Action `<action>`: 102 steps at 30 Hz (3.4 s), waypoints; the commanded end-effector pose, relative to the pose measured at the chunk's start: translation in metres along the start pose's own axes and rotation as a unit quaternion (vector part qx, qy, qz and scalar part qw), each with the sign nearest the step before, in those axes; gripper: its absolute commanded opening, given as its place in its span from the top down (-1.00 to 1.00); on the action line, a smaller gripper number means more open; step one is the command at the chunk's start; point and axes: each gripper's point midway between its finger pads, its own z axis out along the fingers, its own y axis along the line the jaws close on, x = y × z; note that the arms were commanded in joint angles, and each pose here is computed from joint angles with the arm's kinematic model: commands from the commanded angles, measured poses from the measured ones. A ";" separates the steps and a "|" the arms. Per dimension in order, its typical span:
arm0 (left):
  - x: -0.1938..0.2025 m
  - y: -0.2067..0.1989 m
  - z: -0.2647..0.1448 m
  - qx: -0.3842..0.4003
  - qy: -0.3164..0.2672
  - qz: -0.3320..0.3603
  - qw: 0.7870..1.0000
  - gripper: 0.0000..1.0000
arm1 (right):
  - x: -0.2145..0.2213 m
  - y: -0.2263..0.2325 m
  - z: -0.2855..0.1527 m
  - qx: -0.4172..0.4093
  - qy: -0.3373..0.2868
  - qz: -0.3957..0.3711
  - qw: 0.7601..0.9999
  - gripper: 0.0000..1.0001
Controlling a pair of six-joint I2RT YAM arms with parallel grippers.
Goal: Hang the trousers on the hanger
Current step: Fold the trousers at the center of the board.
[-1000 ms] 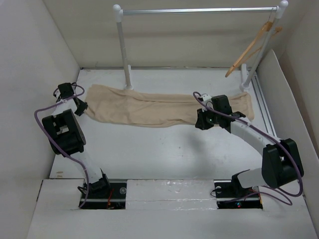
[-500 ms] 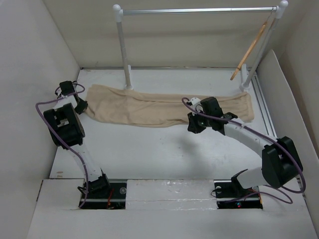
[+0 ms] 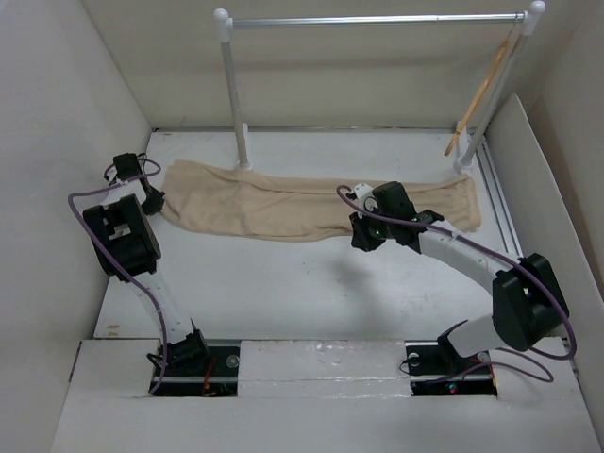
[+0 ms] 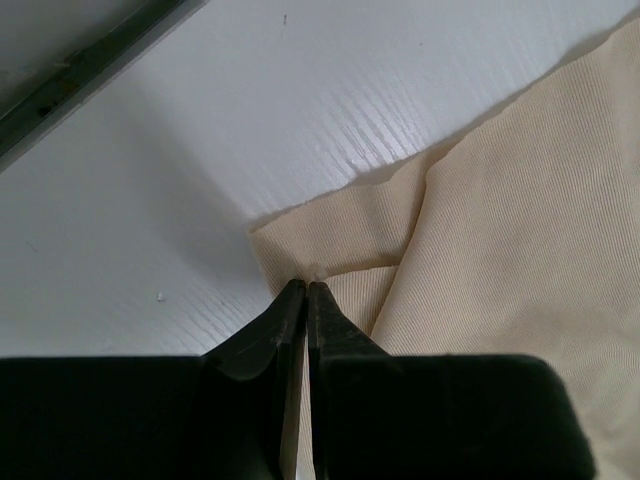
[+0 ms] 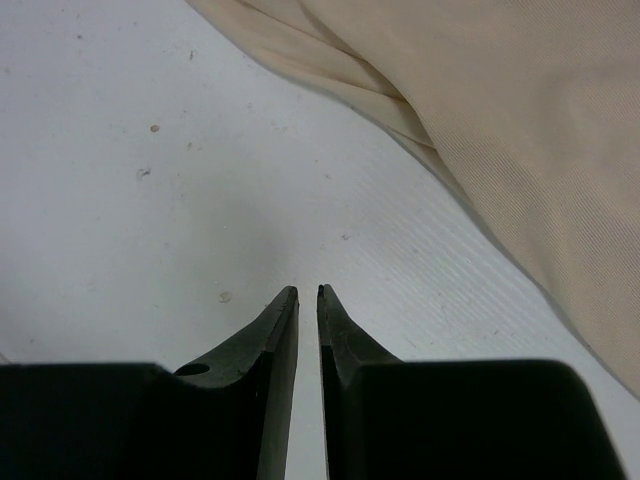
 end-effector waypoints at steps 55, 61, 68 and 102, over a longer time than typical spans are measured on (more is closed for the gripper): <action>0.008 0.021 -0.010 -0.062 -0.021 -0.026 0.998 1.00 | 0.063 -0.142 -0.064 0.107 -0.106 0.322 0.935 -0.70; 0.006 0.020 -0.012 -0.059 -0.025 -0.019 0.998 1.00 | 0.117 -0.208 -0.111 0.249 -0.148 0.436 0.852 -0.73; 0.008 0.022 -0.010 -0.062 -0.022 -0.013 0.998 1.00 | 0.142 -0.281 -0.113 0.305 -0.160 0.501 0.794 -0.54; 0.031 0.126 -0.075 -0.234 -0.055 0.002 0.971 1.00 | 0.232 -0.242 -0.206 0.387 -0.100 0.531 0.747 1.00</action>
